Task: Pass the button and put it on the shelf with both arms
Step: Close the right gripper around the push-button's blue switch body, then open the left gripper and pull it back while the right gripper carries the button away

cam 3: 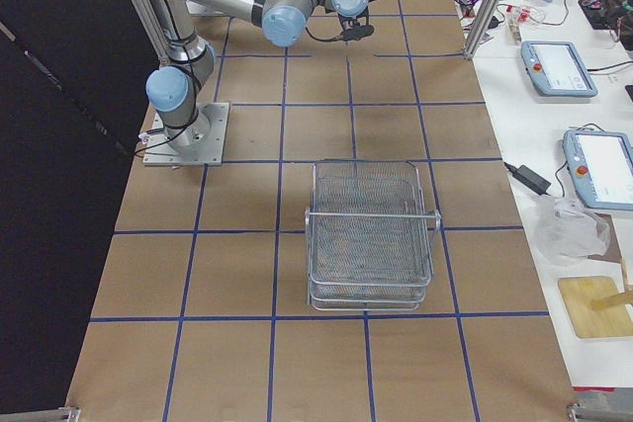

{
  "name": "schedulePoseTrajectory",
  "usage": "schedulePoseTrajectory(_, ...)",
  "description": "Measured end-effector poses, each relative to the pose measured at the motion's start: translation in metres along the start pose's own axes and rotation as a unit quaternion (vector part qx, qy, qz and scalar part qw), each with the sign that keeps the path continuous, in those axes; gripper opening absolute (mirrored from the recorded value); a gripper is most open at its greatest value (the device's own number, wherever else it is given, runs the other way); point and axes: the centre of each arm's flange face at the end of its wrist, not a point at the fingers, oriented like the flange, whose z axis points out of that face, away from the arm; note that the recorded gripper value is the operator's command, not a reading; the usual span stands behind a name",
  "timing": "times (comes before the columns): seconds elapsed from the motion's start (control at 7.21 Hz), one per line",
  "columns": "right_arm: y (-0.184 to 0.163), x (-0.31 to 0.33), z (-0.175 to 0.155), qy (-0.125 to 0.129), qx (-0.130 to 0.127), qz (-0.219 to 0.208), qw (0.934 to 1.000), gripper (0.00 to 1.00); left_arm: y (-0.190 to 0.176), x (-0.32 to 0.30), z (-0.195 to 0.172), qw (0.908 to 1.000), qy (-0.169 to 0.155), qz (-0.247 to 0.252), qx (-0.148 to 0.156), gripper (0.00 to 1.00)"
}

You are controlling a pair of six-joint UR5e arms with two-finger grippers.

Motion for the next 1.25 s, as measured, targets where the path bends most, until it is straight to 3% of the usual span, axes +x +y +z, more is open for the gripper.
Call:
schedulePoseTrajectory(0.28, 0.0008, -0.0004, -0.0002, -0.002, -0.003, 0.000, 1.0000, 0.83, 0.0000, 0.0000, 0.0000, 1.0000, 0.000, 0.000, 0.000, 0.00)
schedulePoseTrajectory(0.69, 0.0029, -0.0016, -0.0005, -0.008, -0.011, -0.002, 0.9999, 0.20, -0.0022, 0.0016, -0.0047, 1.0000, -0.003, 0.002, 0.002, 0.00)
schedulePoseTrajectory(0.83, 0.0041, -0.0025, -0.0004, -0.012, -0.018, -0.003, 0.9998, 0.08, -0.0019, 0.0018, -0.0045, 1.0000, -0.003, 0.002, 0.002, 0.00)
schedulePoseTrajectory(1.11, 0.0059, -0.0037, -0.0006, -0.019, -0.027, -0.004, 0.9994, 0.00, -0.0011, 0.0017, -0.0034, 1.0000, -0.002, 0.001, 0.001, 0.00)
schedulePoseTrajectory(1.25, 0.0063, -0.0040, -0.0011, -0.020, -0.029, -0.005, 0.9994, 0.00, -0.0019, 0.0013, -0.0042, 1.0000, -0.003, 0.001, 0.001, 0.99)
